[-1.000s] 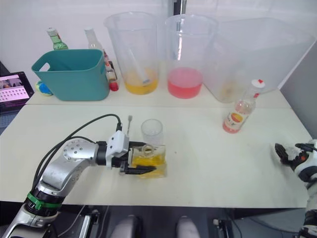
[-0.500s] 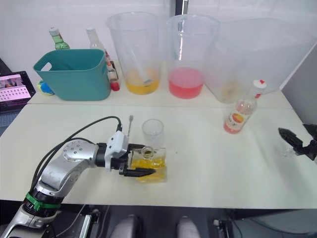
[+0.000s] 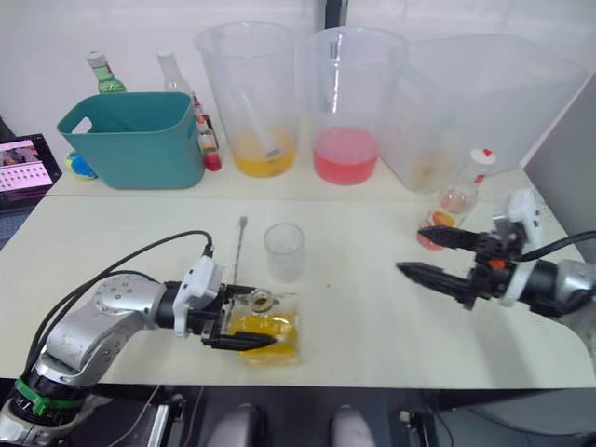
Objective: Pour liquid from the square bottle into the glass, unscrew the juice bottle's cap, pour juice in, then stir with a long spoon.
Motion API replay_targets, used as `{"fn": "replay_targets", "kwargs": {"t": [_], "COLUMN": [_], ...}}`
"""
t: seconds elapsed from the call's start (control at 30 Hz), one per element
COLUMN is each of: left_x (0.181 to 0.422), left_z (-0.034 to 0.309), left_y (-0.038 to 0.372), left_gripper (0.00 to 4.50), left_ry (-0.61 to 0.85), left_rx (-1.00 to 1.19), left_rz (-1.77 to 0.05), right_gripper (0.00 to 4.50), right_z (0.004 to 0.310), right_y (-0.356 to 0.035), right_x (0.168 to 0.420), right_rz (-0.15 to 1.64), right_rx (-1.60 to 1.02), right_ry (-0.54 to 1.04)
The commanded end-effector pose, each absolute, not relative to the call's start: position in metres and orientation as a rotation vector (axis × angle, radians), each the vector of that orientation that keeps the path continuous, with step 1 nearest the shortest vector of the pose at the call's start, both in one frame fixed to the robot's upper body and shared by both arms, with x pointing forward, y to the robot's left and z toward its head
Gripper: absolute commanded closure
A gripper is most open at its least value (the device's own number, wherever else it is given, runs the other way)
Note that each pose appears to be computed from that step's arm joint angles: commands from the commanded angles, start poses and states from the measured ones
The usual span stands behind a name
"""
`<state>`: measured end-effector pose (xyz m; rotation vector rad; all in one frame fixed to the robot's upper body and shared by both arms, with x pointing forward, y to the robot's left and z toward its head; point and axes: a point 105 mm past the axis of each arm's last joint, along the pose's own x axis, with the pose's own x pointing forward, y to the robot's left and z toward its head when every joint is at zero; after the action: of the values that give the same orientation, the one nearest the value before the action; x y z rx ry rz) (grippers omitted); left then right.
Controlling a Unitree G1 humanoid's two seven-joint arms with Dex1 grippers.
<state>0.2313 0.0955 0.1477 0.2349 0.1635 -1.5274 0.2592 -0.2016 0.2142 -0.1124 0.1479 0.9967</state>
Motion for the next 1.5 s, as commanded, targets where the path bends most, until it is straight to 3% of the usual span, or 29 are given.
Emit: {"fn": "replay_targets", "kwargs": {"t": [0.03, 0.2, 0.43, 0.6, 0.7, 1.07, 1.5], "left_x": [0.225, 0.216, 0.231, 0.256, 0.285, 0.343, 0.383], "left_z": [0.165, 0.187, 0.235, 0.255, 0.264, 0.274, 0.268], "left_y": [0.113, 0.135, 0.172, 0.190, 0.196, 0.153, 0.108], "left_gripper": [1.69, 1.69, 1.69, 1.69, 1.69, 1.69, 1.69], "left_ry": [0.161, 0.186, 0.069, 0.012, -0.024, -0.188, -0.285], "left_rx": [0.217, 0.196, 0.243, 0.336, 0.381, 0.525, 0.613], "left_rz": [-1.485, -1.424, -1.222, -1.084, -0.961, -0.880, -0.829], "right_gripper": [0.00, 0.00, 0.00, 0.00, 0.00, 0.00, 0.00], "right_z": [0.218, 0.214, 0.211, 0.211, 0.213, 0.216, 0.210], "right_y": [-0.196, -0.189, -0.177, -0.171, -0.169, -0.153, -0.140], "right_x": [0.262, 0.274, 0.279, 0.277, 0.275, 0.258, 0.243], "right_rz": [1.048, 1.071, 1.176, 1.227, 1.235, 1.209, 1.112], "right_rx": [-0.117, -0.129, -0.138, -0.137, -0.138, -0.139, -0.100], "right_ry": [0.126, 0.098, 0.094, 0.093, 0.092, 0.078, 0.063]}}
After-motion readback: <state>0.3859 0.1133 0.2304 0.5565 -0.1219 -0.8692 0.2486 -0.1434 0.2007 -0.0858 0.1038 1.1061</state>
